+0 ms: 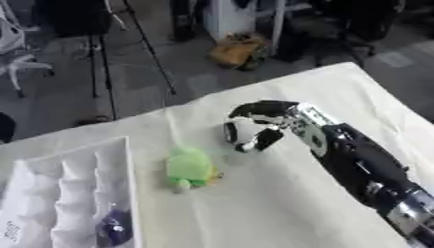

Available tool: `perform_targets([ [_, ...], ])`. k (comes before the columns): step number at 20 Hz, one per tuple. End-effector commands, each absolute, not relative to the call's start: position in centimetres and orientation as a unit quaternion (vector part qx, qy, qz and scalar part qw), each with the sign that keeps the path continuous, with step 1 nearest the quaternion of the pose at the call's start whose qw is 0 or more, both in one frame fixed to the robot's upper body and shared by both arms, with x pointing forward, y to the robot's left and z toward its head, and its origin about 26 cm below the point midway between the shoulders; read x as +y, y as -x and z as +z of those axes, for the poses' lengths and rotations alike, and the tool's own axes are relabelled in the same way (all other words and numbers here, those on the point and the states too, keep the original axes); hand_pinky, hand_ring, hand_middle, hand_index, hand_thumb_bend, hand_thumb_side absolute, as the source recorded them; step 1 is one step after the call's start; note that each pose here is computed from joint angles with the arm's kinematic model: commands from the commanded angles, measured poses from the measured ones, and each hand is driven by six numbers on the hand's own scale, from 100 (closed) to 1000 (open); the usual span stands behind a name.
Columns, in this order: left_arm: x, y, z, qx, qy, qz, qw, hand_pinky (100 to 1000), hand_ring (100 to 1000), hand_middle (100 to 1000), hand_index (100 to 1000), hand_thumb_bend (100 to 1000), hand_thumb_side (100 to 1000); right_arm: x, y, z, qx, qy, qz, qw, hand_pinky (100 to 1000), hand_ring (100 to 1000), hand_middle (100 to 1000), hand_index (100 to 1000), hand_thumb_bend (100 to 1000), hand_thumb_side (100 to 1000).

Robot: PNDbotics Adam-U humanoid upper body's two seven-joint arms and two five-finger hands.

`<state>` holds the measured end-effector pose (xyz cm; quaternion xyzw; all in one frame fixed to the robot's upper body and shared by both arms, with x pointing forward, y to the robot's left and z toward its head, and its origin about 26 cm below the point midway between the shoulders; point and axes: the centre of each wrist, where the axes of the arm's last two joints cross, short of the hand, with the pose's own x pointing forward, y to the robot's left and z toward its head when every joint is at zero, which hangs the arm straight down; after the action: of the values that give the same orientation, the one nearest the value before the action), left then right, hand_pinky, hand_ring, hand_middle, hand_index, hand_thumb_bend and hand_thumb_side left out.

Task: Pick up objects on the table and place them in the box.

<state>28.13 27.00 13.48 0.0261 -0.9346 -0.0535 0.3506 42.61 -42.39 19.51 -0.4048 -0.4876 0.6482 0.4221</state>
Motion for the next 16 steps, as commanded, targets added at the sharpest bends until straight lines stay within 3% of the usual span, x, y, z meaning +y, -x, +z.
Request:
perform_targets([
  [1,27.1,-27.9,14.1,-0.938,-0.027,-0.061,0.339,972,838,808,734,445,851,-42.9,-42.6,20.8,-0.489,0.416,0.646,0.413,942,938,943,997,484,632],
  [16,27.1,-27.9,14.0,-0.938,-0.026,-0.064,0.339,972,839,807,734,441,853,-41.3,-42.4,22.5,-0.505,0.436,0.65,0.365,938,933,941,1000,477,613],
])
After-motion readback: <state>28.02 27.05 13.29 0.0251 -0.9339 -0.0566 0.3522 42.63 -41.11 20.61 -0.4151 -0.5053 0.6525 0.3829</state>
